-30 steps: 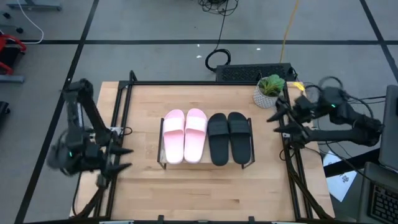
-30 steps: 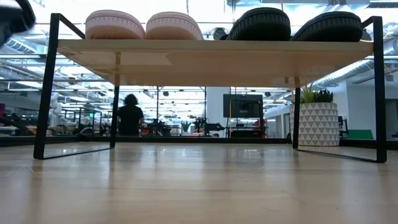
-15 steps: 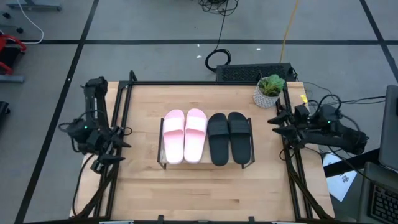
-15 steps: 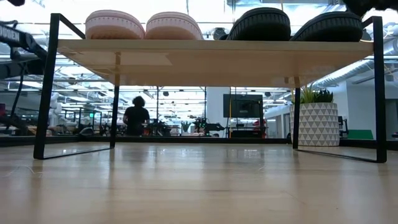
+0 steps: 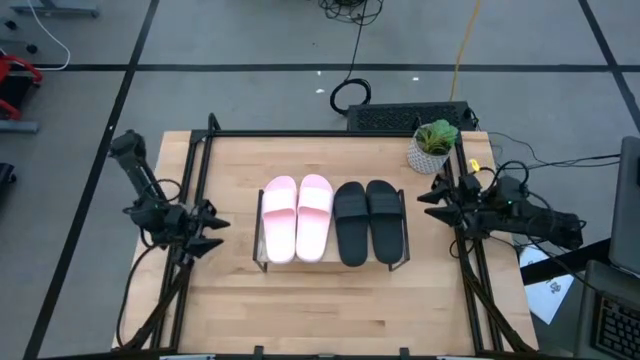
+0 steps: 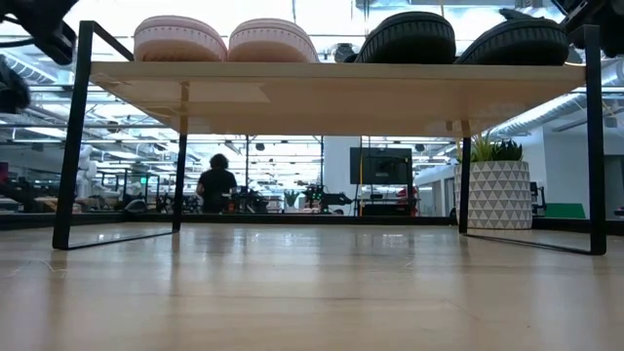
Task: Pick and place slides into the shelf
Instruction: Return to Home Position
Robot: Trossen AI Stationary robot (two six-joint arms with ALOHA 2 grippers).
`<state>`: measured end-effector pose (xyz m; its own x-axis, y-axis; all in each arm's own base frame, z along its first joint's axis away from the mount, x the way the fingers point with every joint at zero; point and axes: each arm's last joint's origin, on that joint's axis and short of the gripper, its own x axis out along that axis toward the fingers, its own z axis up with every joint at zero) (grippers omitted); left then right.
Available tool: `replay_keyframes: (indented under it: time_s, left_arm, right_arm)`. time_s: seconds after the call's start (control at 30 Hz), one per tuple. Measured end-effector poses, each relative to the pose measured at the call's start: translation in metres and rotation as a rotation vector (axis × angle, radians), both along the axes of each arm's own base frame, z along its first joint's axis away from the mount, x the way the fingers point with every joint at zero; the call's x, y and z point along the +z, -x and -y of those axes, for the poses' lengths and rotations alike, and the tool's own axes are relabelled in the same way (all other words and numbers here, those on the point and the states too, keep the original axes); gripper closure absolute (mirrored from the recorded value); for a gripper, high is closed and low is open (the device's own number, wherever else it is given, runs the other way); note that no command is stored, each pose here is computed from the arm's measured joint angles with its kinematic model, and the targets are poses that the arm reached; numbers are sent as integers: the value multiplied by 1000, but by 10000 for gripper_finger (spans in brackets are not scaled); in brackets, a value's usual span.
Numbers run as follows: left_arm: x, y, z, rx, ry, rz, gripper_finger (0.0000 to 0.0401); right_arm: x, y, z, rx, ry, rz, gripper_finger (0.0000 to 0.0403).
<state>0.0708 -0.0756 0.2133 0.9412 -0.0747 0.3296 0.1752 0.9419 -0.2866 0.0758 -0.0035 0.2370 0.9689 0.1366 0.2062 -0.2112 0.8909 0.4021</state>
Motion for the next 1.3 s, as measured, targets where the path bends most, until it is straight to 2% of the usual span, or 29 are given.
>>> replay_keyframes:
  time_s: [0.1,0.23,0.47,0.63,0.87,1.03,1.2,1.3]
  left_arm:
    - [-2,-9,-4,-10,-6,21,176]
    - [-4,-18,-13,42,-41,31,176]
    - [-9,-26,-29,34,-75,14,176]
    - [-11,-25,-42,34,-109,17,176]
    - [-24,-21,-54,-46,-58,-96,176]
    - [-26,-22,-56,-100,-95,-139,176]
    - [-39,-24,-58,-96,-70,-280,176]
    - [-41,-24,-59,-86,-61,-296,176]
  right_arm:
    - [-14,-7,0,21,36,47,218]
    - [-26,-11,1,17,36,23,218]
    - [-28,-10,9,-44,98,22,218]
    - [-30,-8,15,1,130,-3,218]
    - [-34,-2,28,2,125,-65,218]
    - [-36,4,34,27,127,-91,218]
    - [-50,4,39,61,86,-126,218]
    - [-50,4,41,41,123,-81,218]
